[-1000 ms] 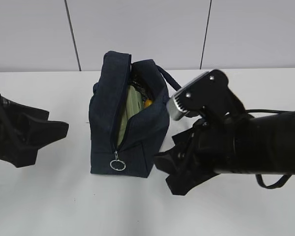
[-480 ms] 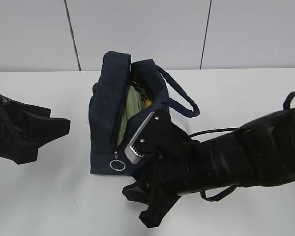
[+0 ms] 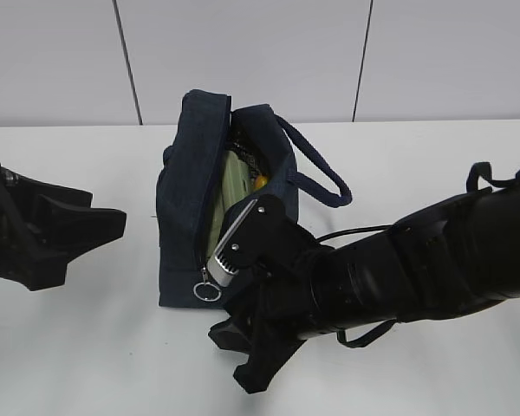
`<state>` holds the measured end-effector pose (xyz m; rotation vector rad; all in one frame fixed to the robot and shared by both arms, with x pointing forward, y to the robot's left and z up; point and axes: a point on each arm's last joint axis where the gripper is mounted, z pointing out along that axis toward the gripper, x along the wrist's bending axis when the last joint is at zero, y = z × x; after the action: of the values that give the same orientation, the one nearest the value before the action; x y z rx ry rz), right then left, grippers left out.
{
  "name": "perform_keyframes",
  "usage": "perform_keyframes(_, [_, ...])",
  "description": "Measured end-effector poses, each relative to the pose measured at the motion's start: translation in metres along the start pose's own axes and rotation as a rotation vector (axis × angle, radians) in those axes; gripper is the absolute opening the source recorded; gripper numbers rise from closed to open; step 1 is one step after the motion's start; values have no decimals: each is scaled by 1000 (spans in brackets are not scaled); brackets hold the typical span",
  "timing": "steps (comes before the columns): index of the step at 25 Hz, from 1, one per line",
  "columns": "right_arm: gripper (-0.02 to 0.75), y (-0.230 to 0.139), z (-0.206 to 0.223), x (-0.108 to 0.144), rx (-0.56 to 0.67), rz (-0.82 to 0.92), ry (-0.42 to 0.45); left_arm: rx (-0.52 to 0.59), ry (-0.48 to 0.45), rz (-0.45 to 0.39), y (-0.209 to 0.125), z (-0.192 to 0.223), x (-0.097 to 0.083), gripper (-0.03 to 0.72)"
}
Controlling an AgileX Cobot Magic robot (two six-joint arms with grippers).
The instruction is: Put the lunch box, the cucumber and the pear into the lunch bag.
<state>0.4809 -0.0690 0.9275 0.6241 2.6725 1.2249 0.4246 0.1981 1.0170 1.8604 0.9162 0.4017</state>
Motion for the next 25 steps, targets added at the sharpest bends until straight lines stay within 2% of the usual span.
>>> perform_keyframes(6, [279,1,0,1,-7,5,11,0,-2,0,0,0,0,361])
perform_keyframes(13, [279,1,0,3,-17,101,35,0,-3,0,0,0,0,333])
perform_keyframes(17, [277,-3,0,12,67,121,64,0,-3,0,0,0,0,305])
perform_keyframes(18, [273,-5,-1,15,112,107,50,0,-3,0,0,0,0,300])
perform_keyframes(21, [268,-8,-5,10,181,126,-103,0,-3,0,0,0,0,287])
perform_keyframes(25, [264,-15,-9,6,158,155,-289,0,-3,0,0,0,0,279])
